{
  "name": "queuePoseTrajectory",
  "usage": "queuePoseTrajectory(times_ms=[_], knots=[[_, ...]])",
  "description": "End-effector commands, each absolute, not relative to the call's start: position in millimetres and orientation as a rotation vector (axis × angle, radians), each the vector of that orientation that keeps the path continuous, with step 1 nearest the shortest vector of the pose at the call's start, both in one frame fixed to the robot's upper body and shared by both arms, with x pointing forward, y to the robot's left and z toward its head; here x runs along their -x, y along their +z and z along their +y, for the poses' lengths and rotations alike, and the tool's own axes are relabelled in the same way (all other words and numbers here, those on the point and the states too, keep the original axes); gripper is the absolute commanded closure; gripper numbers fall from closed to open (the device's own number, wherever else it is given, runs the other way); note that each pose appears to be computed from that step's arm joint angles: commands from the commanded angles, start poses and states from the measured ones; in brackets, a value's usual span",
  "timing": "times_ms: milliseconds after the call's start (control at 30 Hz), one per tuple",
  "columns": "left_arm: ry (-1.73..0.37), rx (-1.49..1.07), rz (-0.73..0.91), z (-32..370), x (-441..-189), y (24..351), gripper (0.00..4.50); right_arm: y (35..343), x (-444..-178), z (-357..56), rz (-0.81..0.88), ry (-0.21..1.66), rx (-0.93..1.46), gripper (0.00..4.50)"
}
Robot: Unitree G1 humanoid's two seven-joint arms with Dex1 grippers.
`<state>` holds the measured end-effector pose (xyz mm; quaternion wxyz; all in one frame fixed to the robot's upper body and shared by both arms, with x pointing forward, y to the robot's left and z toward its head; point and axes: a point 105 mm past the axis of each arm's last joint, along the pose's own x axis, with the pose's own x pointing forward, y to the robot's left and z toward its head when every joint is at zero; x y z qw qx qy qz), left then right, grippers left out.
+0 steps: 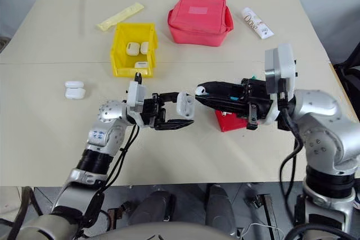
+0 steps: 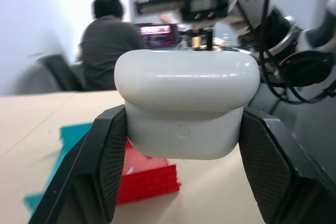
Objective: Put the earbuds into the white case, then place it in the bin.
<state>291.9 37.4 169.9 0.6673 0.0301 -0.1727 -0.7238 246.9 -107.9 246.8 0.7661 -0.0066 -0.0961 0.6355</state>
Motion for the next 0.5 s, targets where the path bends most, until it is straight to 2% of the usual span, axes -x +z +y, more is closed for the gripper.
queuePoseTrajectory(times_ms=[33,500], knots=[[-1.697,-0.057,-0.480,32,-286,188,1.71,246,-250,-104,-0.258,1.374,-0.015,3.99],[-1.713,-0.037,-0.483,32,-280,204,1.71,219,-265,-92,-0.240,1.376,-0.059,3.99]])
